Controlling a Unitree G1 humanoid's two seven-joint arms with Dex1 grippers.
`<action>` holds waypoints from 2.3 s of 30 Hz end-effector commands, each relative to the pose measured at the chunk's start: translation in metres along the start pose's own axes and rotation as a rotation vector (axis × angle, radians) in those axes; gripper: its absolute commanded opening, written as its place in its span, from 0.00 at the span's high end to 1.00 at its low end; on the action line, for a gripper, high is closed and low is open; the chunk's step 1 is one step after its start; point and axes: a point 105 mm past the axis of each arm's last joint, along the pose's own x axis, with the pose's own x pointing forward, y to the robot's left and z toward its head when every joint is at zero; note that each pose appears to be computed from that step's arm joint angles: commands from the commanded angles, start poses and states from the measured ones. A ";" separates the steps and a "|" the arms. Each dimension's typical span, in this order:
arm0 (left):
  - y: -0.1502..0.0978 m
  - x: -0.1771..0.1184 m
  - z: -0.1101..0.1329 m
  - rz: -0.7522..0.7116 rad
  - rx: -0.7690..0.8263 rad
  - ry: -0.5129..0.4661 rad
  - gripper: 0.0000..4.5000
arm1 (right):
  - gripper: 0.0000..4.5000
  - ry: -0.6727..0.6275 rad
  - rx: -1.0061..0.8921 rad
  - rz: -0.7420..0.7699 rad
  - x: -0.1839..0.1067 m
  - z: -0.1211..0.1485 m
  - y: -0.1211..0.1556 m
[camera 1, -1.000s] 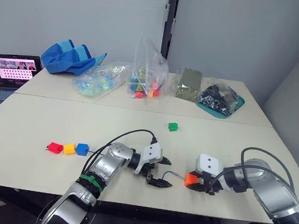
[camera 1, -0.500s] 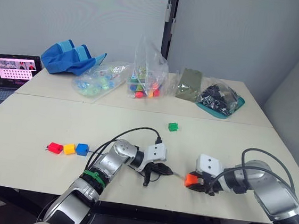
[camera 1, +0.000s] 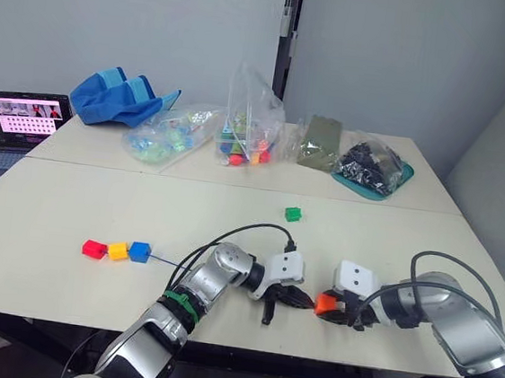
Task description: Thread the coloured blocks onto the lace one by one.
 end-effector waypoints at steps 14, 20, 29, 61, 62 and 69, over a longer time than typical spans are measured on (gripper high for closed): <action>0.002 -0.001 0.021 -0.047 0.108 -0.032 0.16 | 0.00 -0.027 0.119 -0.082 -0.041 -0.008 -0.002; -0.005 0.017 0.027 -0.085 0.133 -0.062 0.08 | 0.00 -0.024 0.171 -0.142 -0.054 -0.020 0.006; -0.013 0.030 0.022 -0.110 0.132 -0.052 0.33 | 0.00 -0.025 0.144 -0.227 -0.051 -0.024 0.010; -0.004 0.005 0.009 -0.017 0.052 -0.044 0.73 | 1.00 -0.021 0.065 -0.152 -0.021 -0.022 0.007; -0.001 -0.001 0.008 0.001 0.049 -0.038 0.73 | 1.00 -0.014 0.050 -0.149 -0.021 -0.023 0.006; 0.009 -0.093 -0.027 0.163 0.028 0.083 0.73 | 1.00 -0.027 -0.004 -0.104 -0.019 -0.018 -0.007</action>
